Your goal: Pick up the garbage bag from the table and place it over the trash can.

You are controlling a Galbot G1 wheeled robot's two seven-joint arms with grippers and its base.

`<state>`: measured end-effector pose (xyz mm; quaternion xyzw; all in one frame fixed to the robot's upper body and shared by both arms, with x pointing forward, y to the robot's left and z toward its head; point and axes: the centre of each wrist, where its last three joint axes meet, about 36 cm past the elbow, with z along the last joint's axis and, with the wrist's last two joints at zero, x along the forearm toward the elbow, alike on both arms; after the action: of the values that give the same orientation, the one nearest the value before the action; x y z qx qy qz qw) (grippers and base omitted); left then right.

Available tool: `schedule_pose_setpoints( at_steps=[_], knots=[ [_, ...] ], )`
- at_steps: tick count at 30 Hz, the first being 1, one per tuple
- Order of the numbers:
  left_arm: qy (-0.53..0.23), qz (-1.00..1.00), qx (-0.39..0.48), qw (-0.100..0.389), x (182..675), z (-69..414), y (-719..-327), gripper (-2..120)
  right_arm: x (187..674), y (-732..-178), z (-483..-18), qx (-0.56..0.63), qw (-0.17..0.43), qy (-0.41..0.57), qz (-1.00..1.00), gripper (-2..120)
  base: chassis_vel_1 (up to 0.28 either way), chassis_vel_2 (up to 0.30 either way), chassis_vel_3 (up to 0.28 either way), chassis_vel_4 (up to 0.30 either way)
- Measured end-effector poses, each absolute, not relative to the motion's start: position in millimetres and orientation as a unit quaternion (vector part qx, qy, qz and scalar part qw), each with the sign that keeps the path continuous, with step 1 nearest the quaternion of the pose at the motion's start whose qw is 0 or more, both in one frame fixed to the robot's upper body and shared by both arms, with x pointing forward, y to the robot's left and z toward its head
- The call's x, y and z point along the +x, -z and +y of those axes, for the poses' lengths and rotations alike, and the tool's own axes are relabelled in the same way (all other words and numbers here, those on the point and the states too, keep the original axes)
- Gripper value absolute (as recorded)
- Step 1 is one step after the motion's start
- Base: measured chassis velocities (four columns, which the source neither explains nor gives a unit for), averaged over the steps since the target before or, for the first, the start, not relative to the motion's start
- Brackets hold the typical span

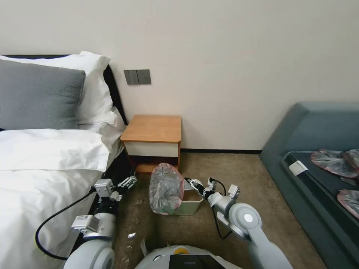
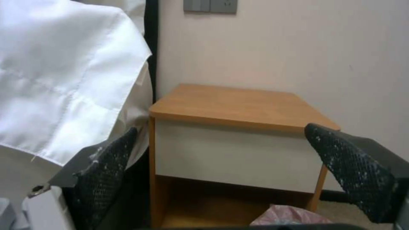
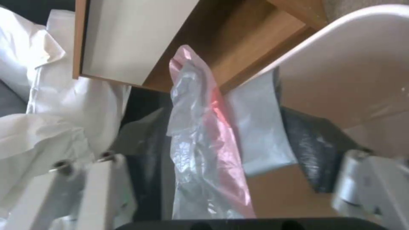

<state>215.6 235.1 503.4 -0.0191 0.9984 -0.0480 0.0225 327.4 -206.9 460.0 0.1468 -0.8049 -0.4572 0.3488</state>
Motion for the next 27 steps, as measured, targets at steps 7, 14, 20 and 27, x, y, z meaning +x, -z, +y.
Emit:
schedule_pose_setpoints(
  at_steps=[7, 14, 20, 27],
  knots=[
    [0.046, 0.999, -0.015, 0.022, 215.6, 235.7, -503.5, 100, 325.0, -469.2, -206.8, 0.14, 0.352, 0.448, -0.81, 96, 0.0, 0.0, 0.0, 0.0],
    [0.046, 0.999, -0.011, 0.019, 215.2, 235.0, -503.1, 100, 321.6, -480.6, -208.7, 0.136, 0.35, 0.443, -0.814, 100, 0.0, 0.0, 0.0, 0.0],
    [0.049, 0.999, 0.004, 0.011, 214.3, 230.6, -502.1, 100, 317.8, -488.2, -210.9, 0.137, 0.343, 0.441, -0.818, 100, 0.0, 0.0, 0.0, 0.0],
    [0.039, 0.998, 0.047, -0.008, 214.1, 223.2, -501.3, 100, 314.1, -501.3, -215.5, 0.141, 0.327, 0.437, -0.826, 100, 0.0, 0.0, 0.0, 0.0]
  ],
)
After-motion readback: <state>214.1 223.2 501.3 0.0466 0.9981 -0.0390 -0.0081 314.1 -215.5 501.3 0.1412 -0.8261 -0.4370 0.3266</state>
